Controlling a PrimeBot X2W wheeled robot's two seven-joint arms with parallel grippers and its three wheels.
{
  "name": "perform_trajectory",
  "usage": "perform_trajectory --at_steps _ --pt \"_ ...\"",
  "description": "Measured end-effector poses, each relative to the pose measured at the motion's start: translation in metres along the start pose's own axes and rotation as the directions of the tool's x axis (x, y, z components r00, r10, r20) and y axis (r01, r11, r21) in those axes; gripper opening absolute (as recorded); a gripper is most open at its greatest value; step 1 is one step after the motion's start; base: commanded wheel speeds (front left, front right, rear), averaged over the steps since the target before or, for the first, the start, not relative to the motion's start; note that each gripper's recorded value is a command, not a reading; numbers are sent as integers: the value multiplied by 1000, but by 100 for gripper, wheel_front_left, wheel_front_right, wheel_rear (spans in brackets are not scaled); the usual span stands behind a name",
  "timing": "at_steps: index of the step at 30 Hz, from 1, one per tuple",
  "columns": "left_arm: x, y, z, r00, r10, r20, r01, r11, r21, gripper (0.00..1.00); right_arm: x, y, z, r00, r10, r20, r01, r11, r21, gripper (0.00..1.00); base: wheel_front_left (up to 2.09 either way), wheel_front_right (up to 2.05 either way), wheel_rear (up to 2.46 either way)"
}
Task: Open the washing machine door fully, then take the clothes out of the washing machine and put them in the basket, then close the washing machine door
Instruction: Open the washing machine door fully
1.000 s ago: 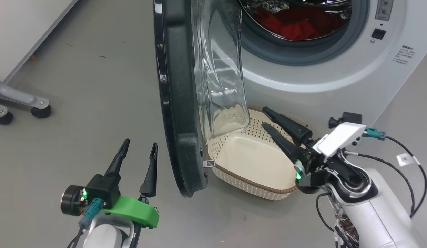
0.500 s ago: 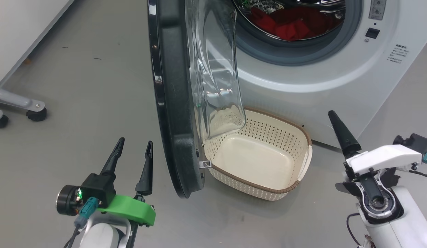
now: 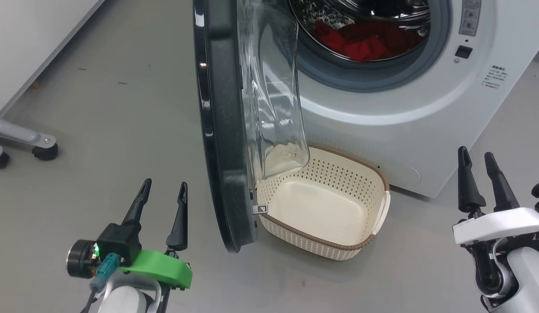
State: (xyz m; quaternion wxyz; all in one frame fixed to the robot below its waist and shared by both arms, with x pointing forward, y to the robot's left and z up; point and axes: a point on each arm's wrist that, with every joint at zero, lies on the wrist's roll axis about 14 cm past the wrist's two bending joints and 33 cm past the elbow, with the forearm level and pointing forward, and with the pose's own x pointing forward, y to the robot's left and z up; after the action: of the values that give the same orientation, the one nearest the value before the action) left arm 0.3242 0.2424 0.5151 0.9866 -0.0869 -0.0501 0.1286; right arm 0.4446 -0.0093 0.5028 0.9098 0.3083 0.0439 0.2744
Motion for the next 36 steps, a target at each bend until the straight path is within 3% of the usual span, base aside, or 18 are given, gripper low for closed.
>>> perform_trajectory --at_steps 8,12,20,36 --pt "-3 0 -1 1000 -1 0 1 1000 -6 100 -3 0 11 1000 -1 -9 -1 959 -285 100 0 0 0" --pt "-3 -1 -1 1000 -6 -1 6 1000 -1 100 -3 4 25 999 -5 41 19 932 -361 100 0 0 0" --pt "-4 -1 -4 1000 -7 -8 7 1000 -1 100 -19 6 1 999 -45 13 47 926 -374 100 0 0 0" --pt "-7 4 -11 999 10 -32 -10 1000 2 100 -30 21 -34 998 -36 -55 13 926 -376 100 0 0 0"
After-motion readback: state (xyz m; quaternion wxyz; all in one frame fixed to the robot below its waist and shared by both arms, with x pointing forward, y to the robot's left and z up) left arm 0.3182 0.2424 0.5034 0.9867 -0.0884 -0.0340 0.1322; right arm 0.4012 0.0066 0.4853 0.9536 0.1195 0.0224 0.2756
